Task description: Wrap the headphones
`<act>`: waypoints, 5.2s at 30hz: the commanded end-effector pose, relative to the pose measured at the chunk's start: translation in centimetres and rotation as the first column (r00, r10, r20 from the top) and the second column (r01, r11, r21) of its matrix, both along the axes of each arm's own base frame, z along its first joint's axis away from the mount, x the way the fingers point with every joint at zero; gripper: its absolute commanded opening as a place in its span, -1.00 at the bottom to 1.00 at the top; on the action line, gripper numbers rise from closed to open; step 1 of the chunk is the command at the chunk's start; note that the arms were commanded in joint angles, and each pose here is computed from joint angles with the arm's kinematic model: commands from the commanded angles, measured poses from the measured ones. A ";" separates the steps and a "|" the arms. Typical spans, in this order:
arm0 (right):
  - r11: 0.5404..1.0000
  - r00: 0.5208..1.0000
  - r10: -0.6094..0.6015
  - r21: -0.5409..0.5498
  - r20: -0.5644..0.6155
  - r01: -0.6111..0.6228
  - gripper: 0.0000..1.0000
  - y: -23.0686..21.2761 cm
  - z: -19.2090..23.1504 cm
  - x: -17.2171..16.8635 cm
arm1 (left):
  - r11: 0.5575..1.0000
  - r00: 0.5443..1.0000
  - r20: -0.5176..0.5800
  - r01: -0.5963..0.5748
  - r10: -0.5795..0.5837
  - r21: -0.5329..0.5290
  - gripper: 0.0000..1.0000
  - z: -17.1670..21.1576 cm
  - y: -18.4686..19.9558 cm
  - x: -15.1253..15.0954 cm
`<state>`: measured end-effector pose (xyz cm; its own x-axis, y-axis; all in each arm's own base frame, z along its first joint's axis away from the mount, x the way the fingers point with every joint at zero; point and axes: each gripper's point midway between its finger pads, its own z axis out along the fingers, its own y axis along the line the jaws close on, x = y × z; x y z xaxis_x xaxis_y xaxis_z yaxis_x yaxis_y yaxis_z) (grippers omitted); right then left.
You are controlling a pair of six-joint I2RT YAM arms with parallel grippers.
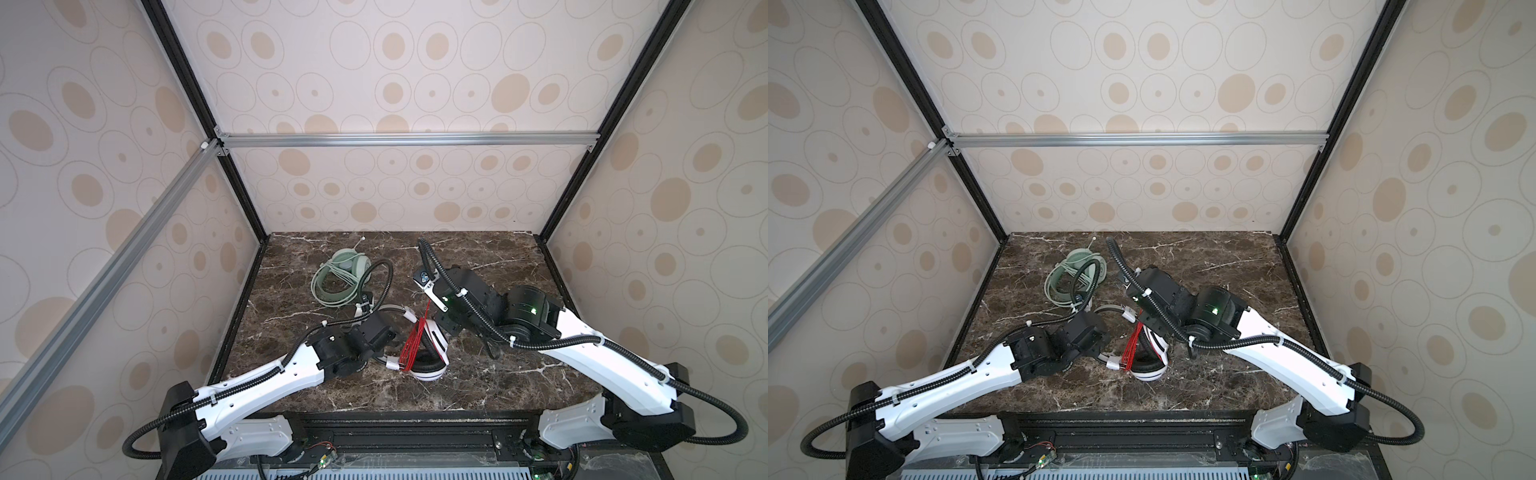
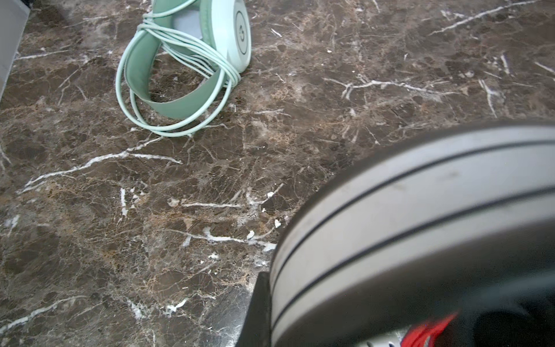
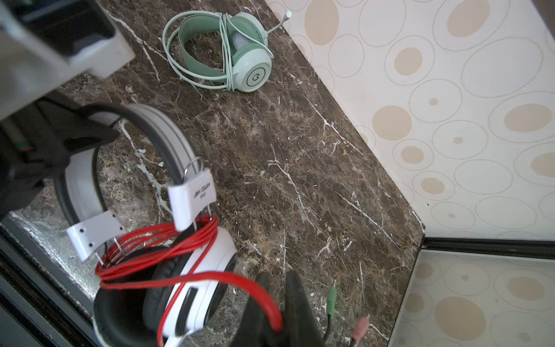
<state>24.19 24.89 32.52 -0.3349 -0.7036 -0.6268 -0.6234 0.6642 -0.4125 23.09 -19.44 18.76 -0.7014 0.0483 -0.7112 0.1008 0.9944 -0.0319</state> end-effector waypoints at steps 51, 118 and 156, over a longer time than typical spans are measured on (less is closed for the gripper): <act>0.684 0.899 0.223 0.717 -0.377 0.131 0.37 -2.6 -11.9 -1.2 | 0.931 0.964 0.263 0.072 0.026 -0.357 -1.00 18.4 0.4 -0.6; 0.393 0.705 0.670 0.917 -0.232 -0.072 -0.95 4.8 -10.5 -3.4 | 0.795 0.930 0.261 -0.051 0.258 -0.604 -1.00 22.1 1.8 0.6; 0.478 0.866 0.102 0.787 -0.490 0.390 -0.99 -1.4 -15.0 -3.3 | 0.796 0.881 0.128 -0.338 0.455 -0.502 -1.00 8.0 -1.6 12.6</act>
<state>20.40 24.37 18.19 -0.7746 0.1788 -0.6067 -0.4354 0.5451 0.7165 33.24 -20.67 24.14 -0.5112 -0.4186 -0.7506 -0.2176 0.9079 -0.3582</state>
